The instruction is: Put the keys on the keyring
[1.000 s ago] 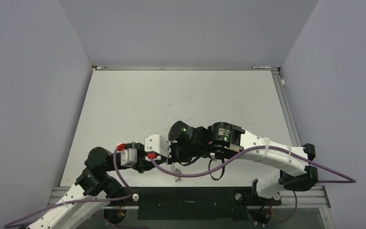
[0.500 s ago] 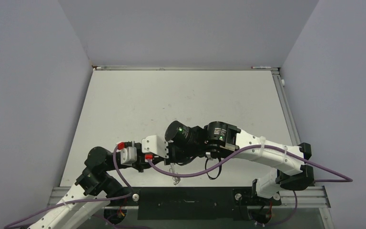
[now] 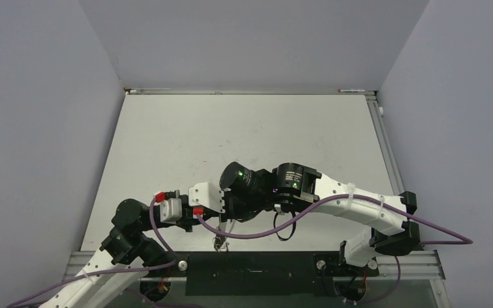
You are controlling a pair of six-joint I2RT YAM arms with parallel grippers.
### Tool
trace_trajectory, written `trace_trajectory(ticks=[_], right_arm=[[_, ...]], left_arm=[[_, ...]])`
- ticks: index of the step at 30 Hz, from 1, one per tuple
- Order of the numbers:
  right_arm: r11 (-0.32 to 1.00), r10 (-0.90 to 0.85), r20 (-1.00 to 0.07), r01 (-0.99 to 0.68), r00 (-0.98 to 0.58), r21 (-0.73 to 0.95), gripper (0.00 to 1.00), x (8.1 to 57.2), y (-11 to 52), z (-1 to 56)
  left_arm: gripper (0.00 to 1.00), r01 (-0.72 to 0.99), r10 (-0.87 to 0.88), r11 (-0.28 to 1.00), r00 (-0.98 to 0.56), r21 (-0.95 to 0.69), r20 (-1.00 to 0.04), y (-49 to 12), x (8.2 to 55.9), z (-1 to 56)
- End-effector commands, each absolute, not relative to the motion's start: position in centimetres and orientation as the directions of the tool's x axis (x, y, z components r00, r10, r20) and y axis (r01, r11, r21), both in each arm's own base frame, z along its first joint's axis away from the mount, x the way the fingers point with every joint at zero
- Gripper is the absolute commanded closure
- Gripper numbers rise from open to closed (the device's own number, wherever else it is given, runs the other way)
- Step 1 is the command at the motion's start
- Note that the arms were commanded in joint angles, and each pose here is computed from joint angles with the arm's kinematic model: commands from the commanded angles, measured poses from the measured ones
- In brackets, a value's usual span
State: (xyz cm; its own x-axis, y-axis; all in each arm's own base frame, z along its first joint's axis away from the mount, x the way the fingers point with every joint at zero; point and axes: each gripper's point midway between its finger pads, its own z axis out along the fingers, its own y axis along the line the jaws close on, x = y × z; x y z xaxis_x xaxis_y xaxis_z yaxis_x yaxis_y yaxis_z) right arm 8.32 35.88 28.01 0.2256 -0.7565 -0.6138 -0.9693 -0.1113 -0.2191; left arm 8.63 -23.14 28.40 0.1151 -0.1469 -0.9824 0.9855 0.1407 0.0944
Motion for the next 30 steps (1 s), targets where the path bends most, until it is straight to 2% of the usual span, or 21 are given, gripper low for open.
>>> trace_trajectory(ticks=[1, 5, 9, 11, 15, 20, 30], right_arm=[[-0.053, -0.651, -0.718, -0.958, 0.247, -0.281, 0.94, 8.8, 36.7, 32.3], [-0.023, -0.594, -0.764, -0.955, 0.251, -0.296, 0.77, 8.9, 36.5, 33.4], [0.016, -0.529, -0.812, -0.954, 0.247, -0.3, 0.49, 9.0, 36.4, 34.6], [0.057, -0.489, -0.839, -0.951, 0.239, -0.304, 0.43, 9.4, 36.3, 35.3], [0.172, -0.31, -0.921, -0.939, 0.237, -0.299, 0.45, 10.2, 35.8, 38.3], [0.124, -0.114, -0.968, -0.963, 0.225, -0.239, 0.52, 8.9, 35.2, 39.1], [-0.046, -0.115, -0.984, -0.991, 0.133, -0.128, 0.5, 9.0, 37.4, 36.1]], left_arm=[[1.0, 0.97, -0.179, 0.214, 0.157, 0.117, -0.971, -22.2, 9.3, 30.5], [1.0, 0.967, -0.253, 0.232, 0.169, 0.11, -0.953, -21.3, 9.1, 32.2], [1.0, 0.963, -0.32, 0.246, 0.187, 0.109, -0.929, -20.5, 8.9, 33.7], [1.0, 0.962, -0.337, 0.25, 0.19, 0.107, -0.922, -20.3, 8.9, 34.1], [1.0, 0.96, -0.383, 0.264, 0.196, 0.097, -0.903, -19.9, 8.7, 35.1], [1.0, 0.962, -0.455, 0.261, 0.199, 0.084, -0.868, -19.3, 8.1, 36.4], [1.0, 0.958, -0.442, 0.272, 0.204, 0.087, -0.873, -19.2, 8.2, 36.0]])
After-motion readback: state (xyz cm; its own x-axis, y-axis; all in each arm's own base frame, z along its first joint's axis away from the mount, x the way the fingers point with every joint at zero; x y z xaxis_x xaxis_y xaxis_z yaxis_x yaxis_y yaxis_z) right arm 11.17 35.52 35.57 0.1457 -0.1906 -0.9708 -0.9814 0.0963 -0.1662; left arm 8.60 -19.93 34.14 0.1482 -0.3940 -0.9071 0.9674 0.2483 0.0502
